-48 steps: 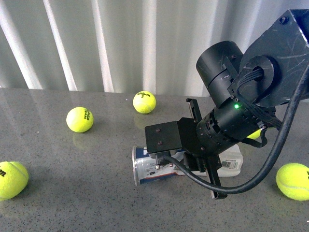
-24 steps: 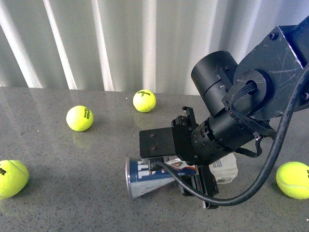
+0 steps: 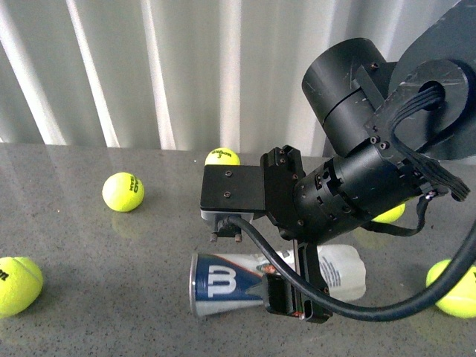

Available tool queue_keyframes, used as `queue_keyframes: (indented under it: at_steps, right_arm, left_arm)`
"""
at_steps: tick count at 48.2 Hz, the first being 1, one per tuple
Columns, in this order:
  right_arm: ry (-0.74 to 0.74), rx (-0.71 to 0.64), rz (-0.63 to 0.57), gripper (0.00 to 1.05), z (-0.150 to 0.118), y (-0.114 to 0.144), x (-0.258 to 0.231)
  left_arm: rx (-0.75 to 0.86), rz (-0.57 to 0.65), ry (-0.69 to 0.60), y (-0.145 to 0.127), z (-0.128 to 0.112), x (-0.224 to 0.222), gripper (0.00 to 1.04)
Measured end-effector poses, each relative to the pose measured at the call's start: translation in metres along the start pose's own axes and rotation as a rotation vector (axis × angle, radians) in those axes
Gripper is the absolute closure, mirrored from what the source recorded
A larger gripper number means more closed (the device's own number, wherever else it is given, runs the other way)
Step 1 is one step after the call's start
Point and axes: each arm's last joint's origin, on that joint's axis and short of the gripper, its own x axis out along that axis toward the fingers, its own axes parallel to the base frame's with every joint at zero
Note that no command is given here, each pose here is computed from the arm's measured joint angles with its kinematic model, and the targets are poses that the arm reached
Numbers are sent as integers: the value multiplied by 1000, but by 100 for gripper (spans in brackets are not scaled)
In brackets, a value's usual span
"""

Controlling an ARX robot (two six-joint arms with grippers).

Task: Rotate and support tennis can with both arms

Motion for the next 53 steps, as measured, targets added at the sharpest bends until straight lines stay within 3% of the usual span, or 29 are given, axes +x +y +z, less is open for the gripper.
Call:
queue_keyframes:
  at_steps: [11, 17, 21, 25, 31, 36, 40, 46, 53]
  right_arm:
    - [-201, 209, -108, 7, 28, -2, -52]
    - [-297, 552, -351, 7, 35, 0, -111]
    - [-275, 926, -517, 7, 16, 6, -140]
    - [-289, 1062, -540, 7, 8, 6, -143]
    - [-298, 1131, -539, 7, 6, 8, -140]
    - [-353, 1039, -938, 22, -3, 18, -134]
    - [-414, 1007, -1135, 34, -14, 37, -140]
    - [-496, 975, -1248, 57, -31, 65, -162]
    - [-474, 977, -1237, 91, -51, 101, -169]
  left_arm:
    - [0, 0, 0, 0, 0, 0, 7]
    - [0, 0, 0, 0, 0, 0, 7]
    - [0, 0, 0, 0, 0, 0, 7]
    - [0, 0, 0, 0, 0, 0, 7]
    - [0, -1, 0, 0, 0, 0, 7]
    - [0, 0, -1, 0, 0, 0, 7]
    - [0, 5, -1, 0, 0, 0, 7]
    - [0, 0, -1, 0, 0, 0, 7]
    - [0, 0, -1, 0, 0, 0, 7]
